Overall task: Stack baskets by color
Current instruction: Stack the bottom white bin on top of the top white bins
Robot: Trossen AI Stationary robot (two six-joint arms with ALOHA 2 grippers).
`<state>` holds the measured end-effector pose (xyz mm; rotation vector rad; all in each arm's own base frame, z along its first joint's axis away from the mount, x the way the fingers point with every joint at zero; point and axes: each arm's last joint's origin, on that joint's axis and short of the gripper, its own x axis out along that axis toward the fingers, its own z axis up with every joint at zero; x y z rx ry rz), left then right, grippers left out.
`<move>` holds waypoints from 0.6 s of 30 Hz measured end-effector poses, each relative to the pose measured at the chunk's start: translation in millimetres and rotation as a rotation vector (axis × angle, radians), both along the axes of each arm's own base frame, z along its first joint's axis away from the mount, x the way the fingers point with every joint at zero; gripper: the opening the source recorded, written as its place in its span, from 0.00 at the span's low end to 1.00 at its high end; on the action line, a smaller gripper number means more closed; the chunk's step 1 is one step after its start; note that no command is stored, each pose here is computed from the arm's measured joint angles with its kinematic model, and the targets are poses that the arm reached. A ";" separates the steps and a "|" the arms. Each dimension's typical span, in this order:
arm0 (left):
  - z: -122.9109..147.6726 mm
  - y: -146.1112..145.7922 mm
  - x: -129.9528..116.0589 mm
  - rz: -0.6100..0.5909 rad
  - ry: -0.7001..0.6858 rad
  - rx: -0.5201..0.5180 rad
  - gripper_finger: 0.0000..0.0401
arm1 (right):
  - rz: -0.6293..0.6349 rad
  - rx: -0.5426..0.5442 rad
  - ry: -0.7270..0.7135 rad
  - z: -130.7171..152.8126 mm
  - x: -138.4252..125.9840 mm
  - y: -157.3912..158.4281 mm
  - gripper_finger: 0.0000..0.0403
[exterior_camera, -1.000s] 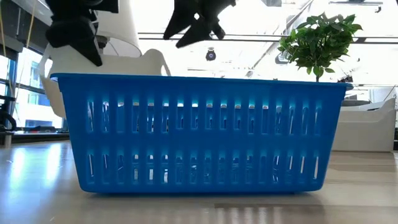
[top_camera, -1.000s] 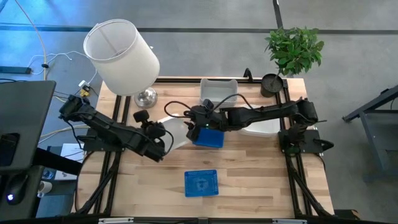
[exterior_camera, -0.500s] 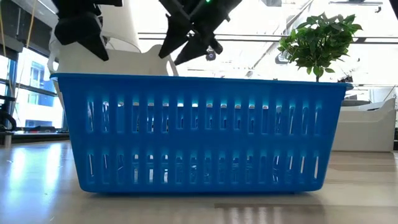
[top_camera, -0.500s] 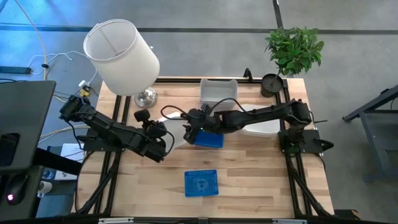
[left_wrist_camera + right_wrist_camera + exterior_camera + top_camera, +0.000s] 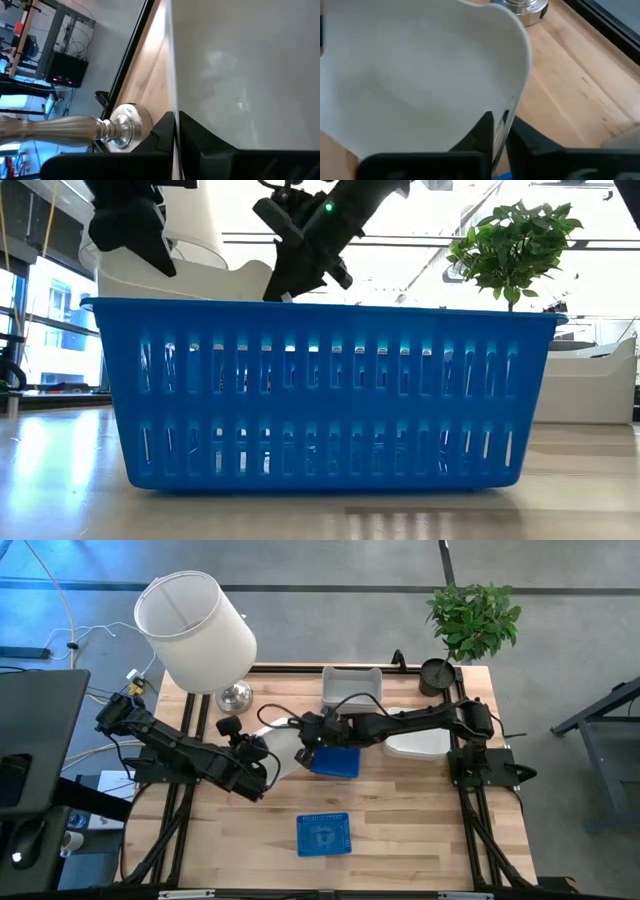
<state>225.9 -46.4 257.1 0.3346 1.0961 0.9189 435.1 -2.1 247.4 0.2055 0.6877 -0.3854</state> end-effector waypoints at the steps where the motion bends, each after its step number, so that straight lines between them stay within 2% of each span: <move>1: 0.0 0.0 0.1 0.001 -0.003 0.000 0.00 | 0.003 0.002 0.000 0.1 0.1 -1.7 0.03; 5: -0.2 0.1 0.1 0.004 -0.002 -0.006 0.03 | -0.006 0.006 -0.001 0.0 0.0 -4.9 0.05; 9: -1.0 -0.5 -0.1 0.006 0.009 -0.036 0.09 | 0.000 0.007 -0.003 0.2 0.3 -5.1 0.01; 18: -1.5 -1.6 3.3 0.005 -0.029 -0.051 0.32 | -0.003 0.004 0.003 -0.2 -0.1 -6.1 0.00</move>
